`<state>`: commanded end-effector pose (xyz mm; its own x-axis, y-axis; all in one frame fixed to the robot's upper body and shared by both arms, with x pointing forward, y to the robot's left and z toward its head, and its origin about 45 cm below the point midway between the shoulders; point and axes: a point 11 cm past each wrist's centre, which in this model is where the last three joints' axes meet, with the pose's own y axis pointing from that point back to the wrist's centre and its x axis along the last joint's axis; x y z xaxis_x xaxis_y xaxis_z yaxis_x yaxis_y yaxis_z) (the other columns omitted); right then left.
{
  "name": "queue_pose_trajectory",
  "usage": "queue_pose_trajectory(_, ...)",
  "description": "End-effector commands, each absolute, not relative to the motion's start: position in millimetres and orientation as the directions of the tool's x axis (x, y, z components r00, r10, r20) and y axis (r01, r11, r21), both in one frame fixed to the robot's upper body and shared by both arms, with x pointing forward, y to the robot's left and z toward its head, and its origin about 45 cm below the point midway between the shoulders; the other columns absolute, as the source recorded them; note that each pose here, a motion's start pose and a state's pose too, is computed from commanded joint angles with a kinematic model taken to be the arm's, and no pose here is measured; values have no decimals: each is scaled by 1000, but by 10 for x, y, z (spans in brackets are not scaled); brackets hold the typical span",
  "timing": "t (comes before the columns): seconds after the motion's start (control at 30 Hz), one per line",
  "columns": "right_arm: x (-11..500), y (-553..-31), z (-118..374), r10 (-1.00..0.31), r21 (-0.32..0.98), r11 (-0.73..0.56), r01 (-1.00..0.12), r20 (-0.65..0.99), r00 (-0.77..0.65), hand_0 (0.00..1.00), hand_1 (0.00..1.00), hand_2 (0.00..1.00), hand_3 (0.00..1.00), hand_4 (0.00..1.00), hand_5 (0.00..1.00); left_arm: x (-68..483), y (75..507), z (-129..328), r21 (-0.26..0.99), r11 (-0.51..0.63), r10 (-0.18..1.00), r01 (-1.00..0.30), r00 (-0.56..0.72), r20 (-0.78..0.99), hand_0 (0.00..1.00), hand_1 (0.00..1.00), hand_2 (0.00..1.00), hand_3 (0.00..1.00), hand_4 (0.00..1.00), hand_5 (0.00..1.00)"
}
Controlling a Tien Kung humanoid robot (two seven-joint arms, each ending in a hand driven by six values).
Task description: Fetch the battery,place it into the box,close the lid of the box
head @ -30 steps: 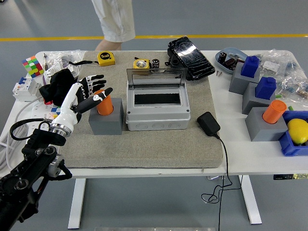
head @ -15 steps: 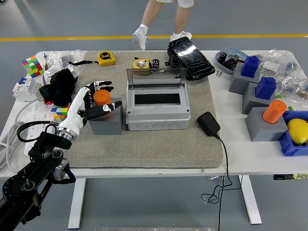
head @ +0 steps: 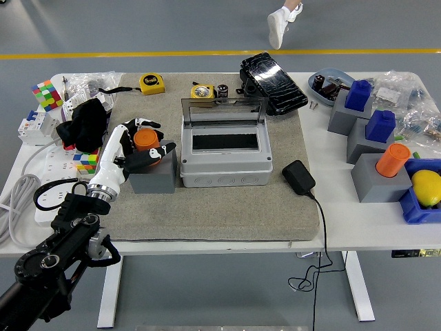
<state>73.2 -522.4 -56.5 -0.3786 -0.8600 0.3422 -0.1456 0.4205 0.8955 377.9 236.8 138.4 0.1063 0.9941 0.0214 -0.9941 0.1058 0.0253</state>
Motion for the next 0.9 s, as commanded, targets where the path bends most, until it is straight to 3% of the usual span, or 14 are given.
queue_pose_trajectory(0.13, 740, -5224, -563, -861, 895, 421, -147, 343, -376, 566, 598, 570, 546, 920, 468, 3796, 2332, 1389, 19, 105, 994, -994, 105, 5, 395, 370, 377, 417, 934, 2)
queue_pose_trajectory(0.17, 740, -5223, -563, -861, 895, 421, -147, 343, -376, 567, 597, 570, 546, 921, 469, 3799, 2319, 1388, 18, 106, 994, -994, 106, 1, 282, 279, 311, 351, 867, 2)
queue_pose_trajectory(0.33, 743, -5225, -562, -861, 894, 422, -148, 344, -375, 567, 597, 570, 546, 921, 469, 3809, 2269, 1394, 4, 104, 995, -995, 104, -12, 282, 279, 311, 351, 867, 2)
queue_pose_trajectory(0.37, 744, -5228, -560, -861, 894, 423, -149, 345, -375, 567, 596, 570, 546, 921, 470, 3814, 2261, 1397, 1, 102, 995, -995, 102, -15, 222, 199, 253, 284, 803, 2)
queue_pose_trajectory(0.53, 739, -5238, -556, -859, 892, 427, -150, 349, -374, 567, 596, 570, 546, 921, 470, 3834, 2216, 1395, -4, 104, 994, -995, 104, -25, 222, 199, 253, 284, 803, 2)
queue_pose_trajectory(0.57, 740, -5238, -556, -859, 891, 428, -151, 349, -374, 567, 596, 570, 545, 921, 470, 3836, 2203, 1395, -6, 106, 994, -994, 106, -26, 205, 148, 204, 238, 748, 2)
queue_pose_trajectory(0.9, 722, -5218, -571, -857, 891, 427, -152, 345, -383, 567, 595, 570, 545, 920, 470, 3832, 2125, 1547, -58, 134, 991, -989, 133, 14, 201, 137, 192, 231, 741, 2)
